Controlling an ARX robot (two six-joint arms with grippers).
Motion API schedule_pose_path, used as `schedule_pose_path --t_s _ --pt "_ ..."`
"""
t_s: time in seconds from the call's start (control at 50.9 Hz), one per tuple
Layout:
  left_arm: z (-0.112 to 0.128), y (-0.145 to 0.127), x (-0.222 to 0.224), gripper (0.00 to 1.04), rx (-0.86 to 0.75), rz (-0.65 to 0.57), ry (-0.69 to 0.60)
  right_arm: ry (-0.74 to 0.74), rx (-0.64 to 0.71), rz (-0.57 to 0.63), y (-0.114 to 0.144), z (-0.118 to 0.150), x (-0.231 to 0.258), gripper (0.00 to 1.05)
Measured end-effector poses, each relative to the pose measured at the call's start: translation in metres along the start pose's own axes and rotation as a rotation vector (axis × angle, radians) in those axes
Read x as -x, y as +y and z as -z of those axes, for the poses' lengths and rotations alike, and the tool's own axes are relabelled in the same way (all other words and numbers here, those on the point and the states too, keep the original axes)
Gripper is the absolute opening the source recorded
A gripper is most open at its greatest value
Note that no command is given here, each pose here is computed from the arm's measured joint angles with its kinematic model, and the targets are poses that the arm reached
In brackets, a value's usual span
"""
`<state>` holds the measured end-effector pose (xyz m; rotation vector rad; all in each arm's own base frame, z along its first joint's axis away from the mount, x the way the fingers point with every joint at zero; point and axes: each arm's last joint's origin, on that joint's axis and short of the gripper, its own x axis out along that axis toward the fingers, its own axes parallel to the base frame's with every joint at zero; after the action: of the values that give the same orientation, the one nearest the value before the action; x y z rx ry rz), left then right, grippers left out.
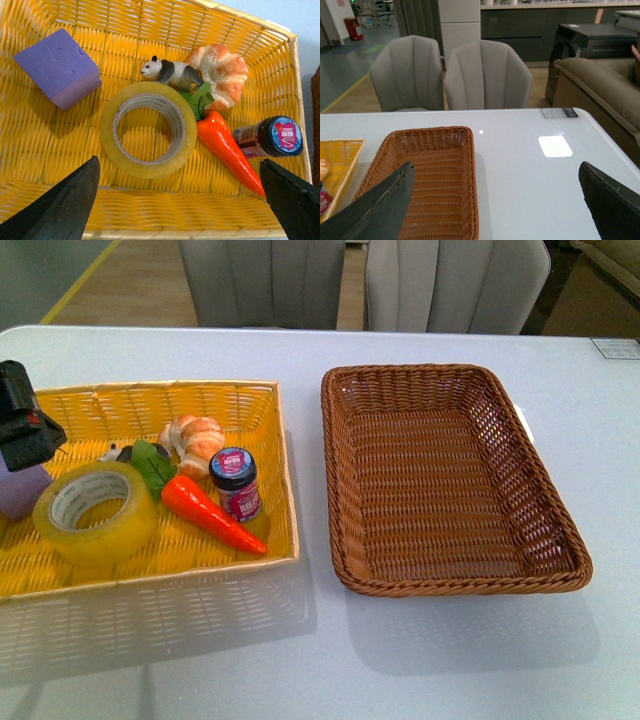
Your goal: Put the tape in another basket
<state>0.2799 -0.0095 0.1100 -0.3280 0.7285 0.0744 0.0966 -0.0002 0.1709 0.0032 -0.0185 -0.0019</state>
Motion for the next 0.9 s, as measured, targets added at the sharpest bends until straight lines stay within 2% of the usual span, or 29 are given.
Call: schedule_pose_path --t_s 0.412,0.667,0.903 --pt "0.01 0.002 -0.045 0.96 0.037 -0.077 0.107 0.0 0.0 0.0 0.0 0.0 0.0 0.96" --pt "0.015 0.02 -0.068 0.96 0.083 -0.173 0.167 0.0 0.0 0.0 0.0 0.0 0.0 0.96" --pt "0.016 0.024 -0.082 0.96 0.097 -0.195 0.204 0.0 0.0 0.0 0.0 0.0 0.0 0.96"
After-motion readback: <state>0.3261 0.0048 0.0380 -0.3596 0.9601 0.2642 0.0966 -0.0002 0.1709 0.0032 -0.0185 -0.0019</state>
